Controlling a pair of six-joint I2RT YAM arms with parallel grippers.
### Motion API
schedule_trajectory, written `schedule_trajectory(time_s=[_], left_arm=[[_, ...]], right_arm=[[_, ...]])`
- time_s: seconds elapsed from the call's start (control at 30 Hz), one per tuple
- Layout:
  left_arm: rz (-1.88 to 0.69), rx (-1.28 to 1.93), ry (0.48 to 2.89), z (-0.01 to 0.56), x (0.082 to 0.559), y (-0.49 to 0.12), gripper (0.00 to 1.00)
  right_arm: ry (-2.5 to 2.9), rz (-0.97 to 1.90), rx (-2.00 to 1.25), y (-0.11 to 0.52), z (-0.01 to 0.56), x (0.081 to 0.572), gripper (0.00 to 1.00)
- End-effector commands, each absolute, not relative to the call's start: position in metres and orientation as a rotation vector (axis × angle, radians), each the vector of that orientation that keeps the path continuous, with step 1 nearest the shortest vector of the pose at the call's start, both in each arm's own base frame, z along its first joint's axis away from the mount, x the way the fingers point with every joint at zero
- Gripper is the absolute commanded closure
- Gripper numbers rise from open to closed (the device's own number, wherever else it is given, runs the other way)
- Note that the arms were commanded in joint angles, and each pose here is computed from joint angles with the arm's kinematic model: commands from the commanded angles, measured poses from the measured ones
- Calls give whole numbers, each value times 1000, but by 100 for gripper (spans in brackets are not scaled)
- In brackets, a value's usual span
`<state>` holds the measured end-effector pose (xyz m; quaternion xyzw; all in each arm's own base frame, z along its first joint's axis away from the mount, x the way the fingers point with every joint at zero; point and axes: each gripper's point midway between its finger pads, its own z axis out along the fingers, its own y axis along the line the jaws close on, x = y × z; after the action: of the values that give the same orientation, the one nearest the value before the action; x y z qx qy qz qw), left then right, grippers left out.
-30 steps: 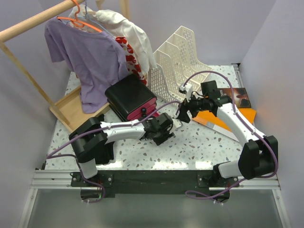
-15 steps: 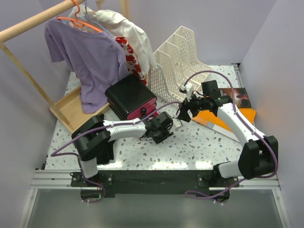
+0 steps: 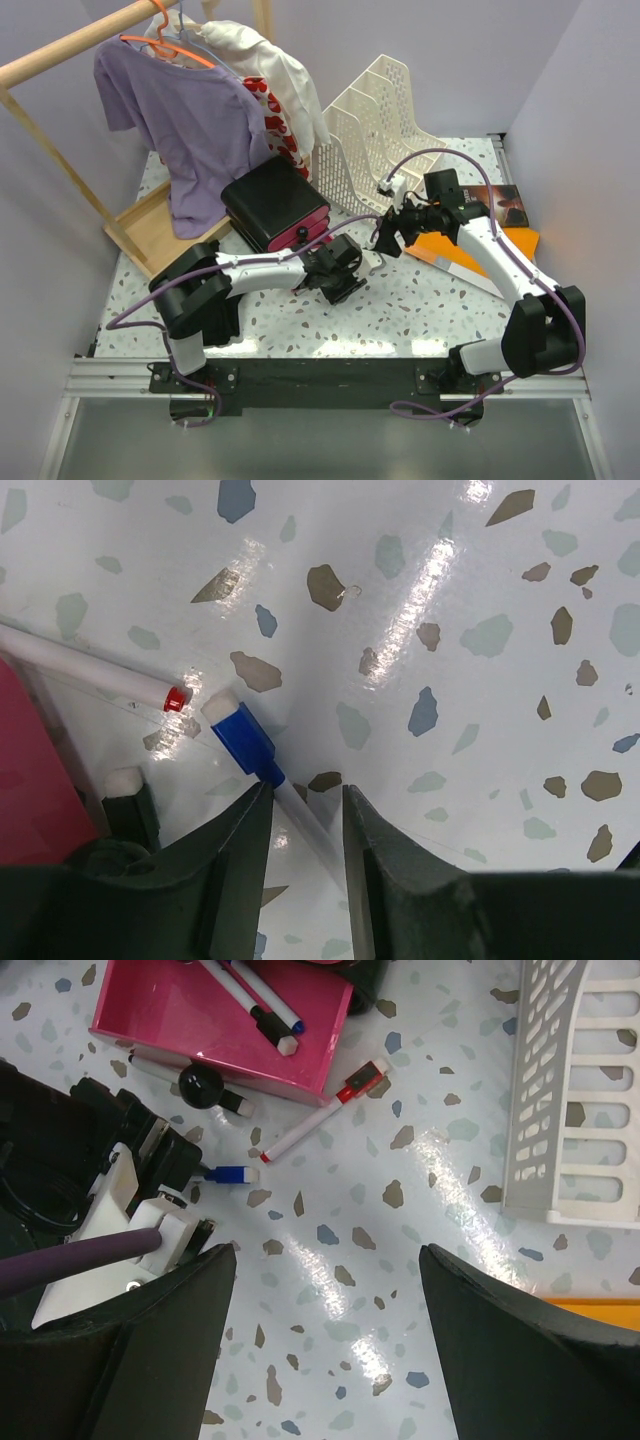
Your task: Organize the desk
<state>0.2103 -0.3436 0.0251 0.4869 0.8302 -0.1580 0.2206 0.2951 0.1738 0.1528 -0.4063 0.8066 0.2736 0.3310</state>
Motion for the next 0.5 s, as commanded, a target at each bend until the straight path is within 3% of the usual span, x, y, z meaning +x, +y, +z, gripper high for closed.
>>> schedule_trajectory(time_s=[0.0, 0.27, 0.47], left_arm=[[-415, 1224, 2376, 17, 219, -340, 60], [-339, 1173, 2436, 9, 221, -332, 59], [-269, 1174, 2435, 9, 223, -328, 65]], right_arm=[[2035, 864, -1141, 195, 169, 273, 20], [2034, 864, -1139, 194, 169, 273, 20], [2041, 863, -1140, 193, 168, 273, 20]])
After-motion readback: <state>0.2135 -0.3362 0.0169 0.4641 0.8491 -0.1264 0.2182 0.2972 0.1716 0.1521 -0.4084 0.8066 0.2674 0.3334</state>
